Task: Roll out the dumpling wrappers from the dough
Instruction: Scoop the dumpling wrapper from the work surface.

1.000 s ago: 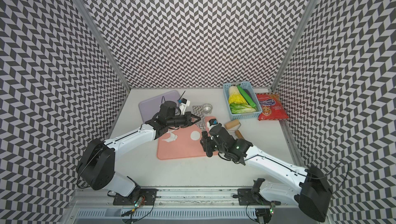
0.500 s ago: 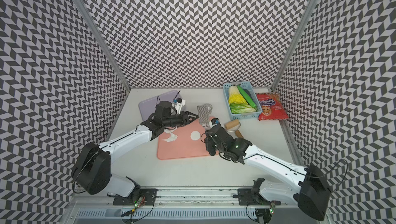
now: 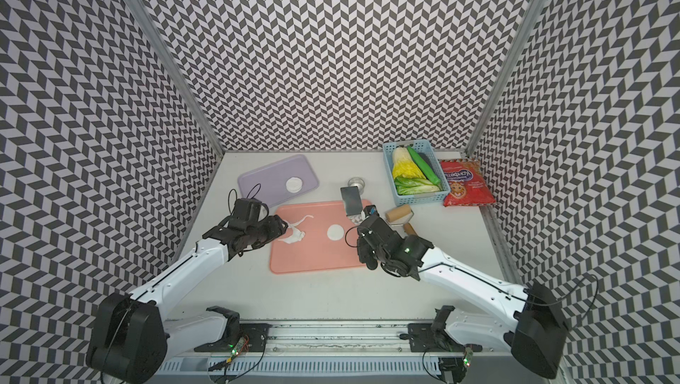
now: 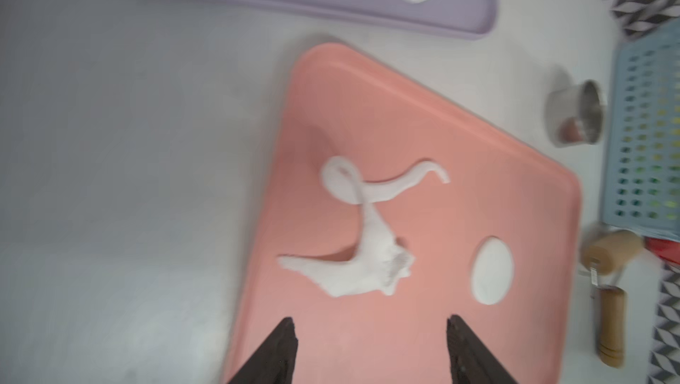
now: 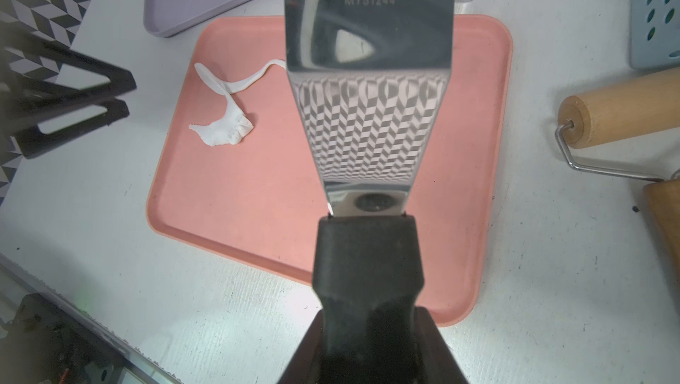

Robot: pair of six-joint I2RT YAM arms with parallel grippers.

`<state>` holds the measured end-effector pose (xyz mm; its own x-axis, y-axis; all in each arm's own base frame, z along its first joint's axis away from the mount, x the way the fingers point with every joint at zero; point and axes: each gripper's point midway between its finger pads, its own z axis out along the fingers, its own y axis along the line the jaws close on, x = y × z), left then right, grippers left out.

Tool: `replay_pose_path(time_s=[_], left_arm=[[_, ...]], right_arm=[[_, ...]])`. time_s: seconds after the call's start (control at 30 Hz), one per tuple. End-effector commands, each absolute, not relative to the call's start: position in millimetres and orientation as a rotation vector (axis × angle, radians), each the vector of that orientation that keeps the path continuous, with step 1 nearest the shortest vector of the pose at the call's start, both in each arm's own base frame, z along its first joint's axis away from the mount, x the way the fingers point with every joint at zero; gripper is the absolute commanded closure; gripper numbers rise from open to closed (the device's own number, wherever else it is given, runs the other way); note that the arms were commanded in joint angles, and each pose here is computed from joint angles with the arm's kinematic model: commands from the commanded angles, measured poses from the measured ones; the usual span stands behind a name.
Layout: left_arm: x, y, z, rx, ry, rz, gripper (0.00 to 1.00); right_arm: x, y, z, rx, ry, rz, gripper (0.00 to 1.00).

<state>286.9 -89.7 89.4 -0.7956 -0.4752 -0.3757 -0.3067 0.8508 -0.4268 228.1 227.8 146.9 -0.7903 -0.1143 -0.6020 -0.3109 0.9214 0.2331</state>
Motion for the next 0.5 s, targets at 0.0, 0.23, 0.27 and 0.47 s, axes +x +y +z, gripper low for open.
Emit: replay_pose_path(time_s=[0.0,0.23,0.27,0.47], left_arm=[[265,-63,73,-0.676,2.587,-0.326,0.33],[250,-67,44,-0.724,2.646,-0.356,0.36],[248,-69,39,-0.728,2.663,-0.37,0.38],[236,-82,18,-0.718,2.728,-0.453,0.53]], right_arm=[[236,235,171,-0.322,2.385,0.473,1.0],[231,235,160,-0.343,2.399,0.501,1.0],[230,236,160,-0.344,2.4,0.506,1.0],[227,237,155,-0.357,2.422,0.519,1.0]])
